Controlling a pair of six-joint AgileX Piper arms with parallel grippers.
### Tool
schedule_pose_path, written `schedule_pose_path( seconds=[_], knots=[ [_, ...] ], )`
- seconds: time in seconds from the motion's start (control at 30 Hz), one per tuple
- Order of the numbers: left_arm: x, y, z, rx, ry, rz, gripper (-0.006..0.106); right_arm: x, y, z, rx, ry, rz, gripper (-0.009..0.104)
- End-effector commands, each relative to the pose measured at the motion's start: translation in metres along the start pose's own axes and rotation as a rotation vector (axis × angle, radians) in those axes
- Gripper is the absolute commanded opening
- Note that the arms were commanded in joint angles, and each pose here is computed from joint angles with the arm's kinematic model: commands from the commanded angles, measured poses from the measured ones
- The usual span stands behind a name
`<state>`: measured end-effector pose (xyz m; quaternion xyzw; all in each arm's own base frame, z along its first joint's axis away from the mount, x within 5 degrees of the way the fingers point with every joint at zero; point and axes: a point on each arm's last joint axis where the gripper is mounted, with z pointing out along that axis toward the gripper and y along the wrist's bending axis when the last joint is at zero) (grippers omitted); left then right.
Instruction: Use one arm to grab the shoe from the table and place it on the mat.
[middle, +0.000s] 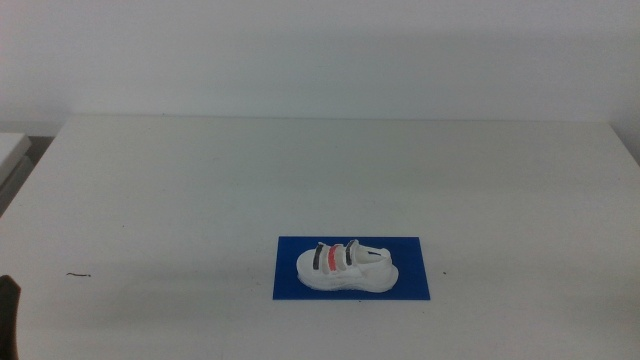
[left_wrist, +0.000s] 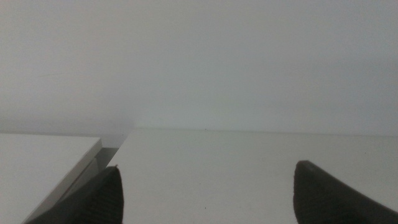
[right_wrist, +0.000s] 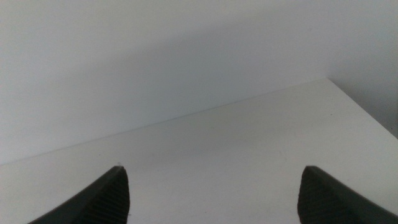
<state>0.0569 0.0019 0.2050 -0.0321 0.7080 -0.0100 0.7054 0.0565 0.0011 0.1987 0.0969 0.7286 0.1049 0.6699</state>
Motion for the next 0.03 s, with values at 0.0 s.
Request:
schedule_pose_path(
  seconds=[0.0],
  knots=[
    [-0.0016, -0.0002, -0.0004, 0.002, -0.020, -0.009, 0.094, -0.0002, 0.0001, -0.0002, -0.004, -0.010, -0.011, 0.079]
  ],
)
